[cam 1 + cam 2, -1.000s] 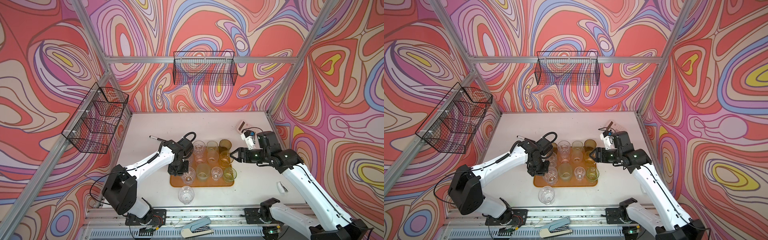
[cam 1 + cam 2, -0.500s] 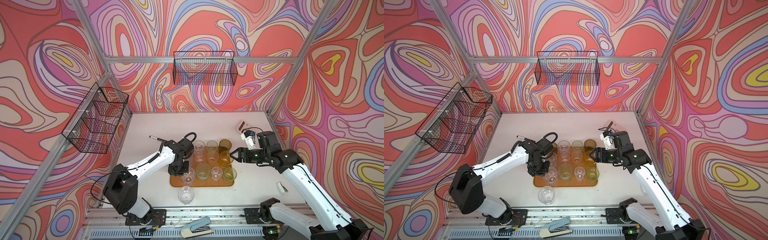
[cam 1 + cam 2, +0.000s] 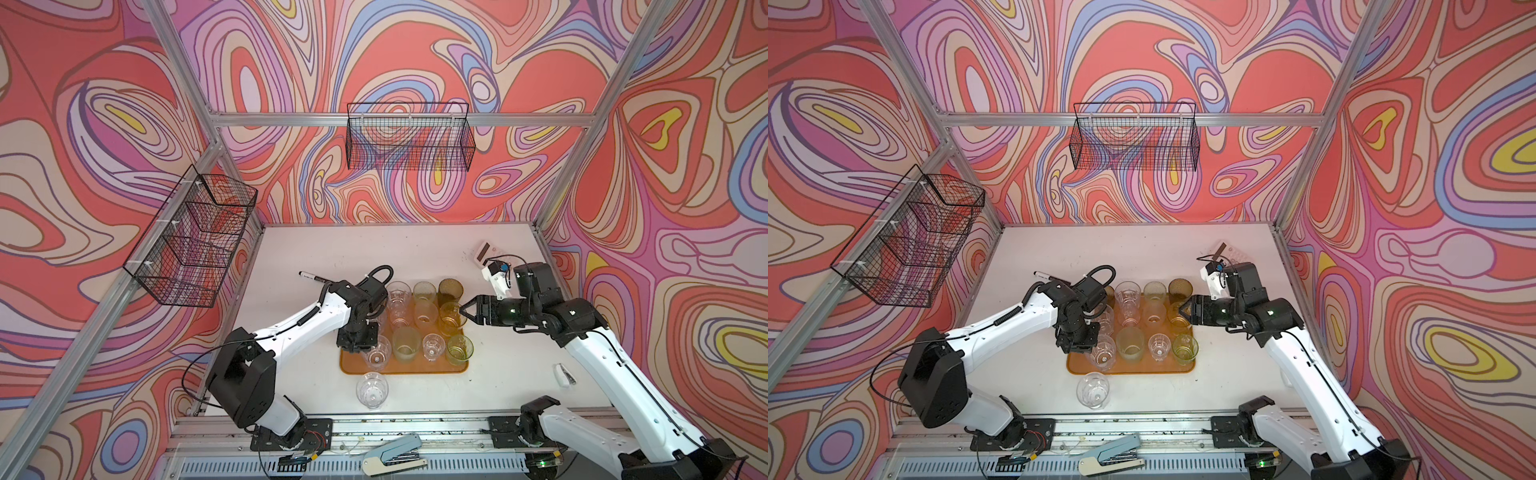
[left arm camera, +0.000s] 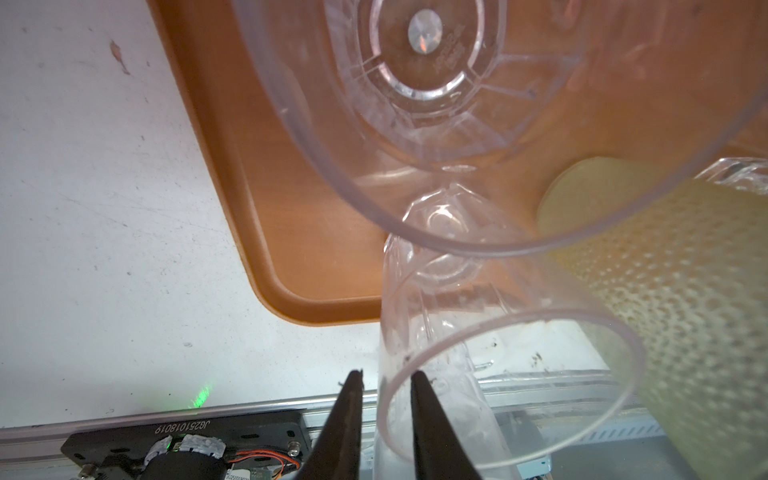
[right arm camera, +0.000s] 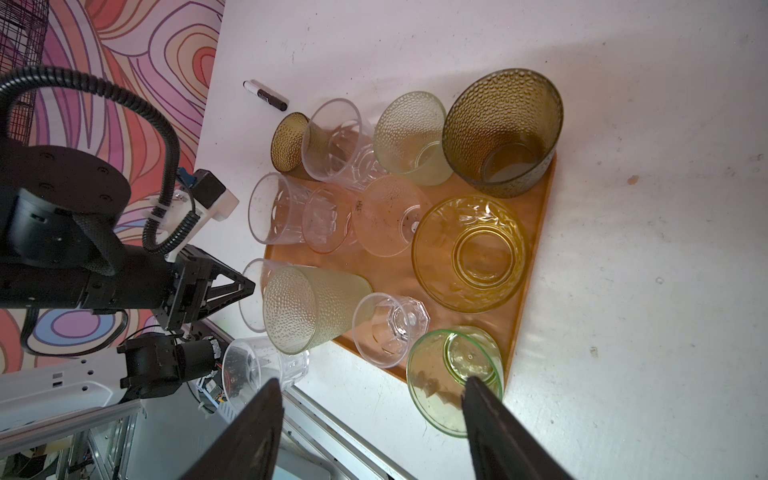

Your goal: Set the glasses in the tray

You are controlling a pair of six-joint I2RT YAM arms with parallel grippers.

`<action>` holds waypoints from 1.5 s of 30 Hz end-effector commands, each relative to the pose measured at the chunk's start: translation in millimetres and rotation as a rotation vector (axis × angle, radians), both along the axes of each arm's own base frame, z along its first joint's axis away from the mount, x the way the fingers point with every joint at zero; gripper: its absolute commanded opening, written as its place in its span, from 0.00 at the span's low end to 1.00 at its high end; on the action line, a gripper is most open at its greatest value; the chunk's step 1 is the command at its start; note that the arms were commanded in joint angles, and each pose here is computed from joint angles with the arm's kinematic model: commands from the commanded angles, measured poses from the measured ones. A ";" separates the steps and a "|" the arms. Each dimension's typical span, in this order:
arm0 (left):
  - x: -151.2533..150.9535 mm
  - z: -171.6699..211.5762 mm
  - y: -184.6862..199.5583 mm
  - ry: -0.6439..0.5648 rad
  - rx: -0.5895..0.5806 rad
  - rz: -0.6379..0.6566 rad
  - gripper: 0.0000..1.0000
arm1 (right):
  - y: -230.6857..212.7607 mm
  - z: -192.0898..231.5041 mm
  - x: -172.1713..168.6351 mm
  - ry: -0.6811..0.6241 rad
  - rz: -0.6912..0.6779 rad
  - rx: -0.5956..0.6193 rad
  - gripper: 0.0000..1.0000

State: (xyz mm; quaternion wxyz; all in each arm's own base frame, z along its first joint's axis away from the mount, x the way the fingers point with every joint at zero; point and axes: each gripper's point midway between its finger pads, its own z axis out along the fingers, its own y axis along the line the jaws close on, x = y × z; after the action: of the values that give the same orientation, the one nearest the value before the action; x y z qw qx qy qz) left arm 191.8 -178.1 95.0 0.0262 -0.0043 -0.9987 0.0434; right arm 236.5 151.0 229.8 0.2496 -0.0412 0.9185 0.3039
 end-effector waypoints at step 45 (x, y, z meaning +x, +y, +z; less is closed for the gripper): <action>-72.2 57.5 35.5 -0.080 -0.095 -0.055 0.48 | 0.5 4.1 3.4 -0.013 -0.014 0.014 0.71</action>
State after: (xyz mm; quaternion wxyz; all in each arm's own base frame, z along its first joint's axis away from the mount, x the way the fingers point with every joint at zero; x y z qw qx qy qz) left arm 127.2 -141.6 156.0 -0.0213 -0.0472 -0.9950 0.0856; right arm 238.7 151.9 231.1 0.2517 -0.0353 0.9170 0.3074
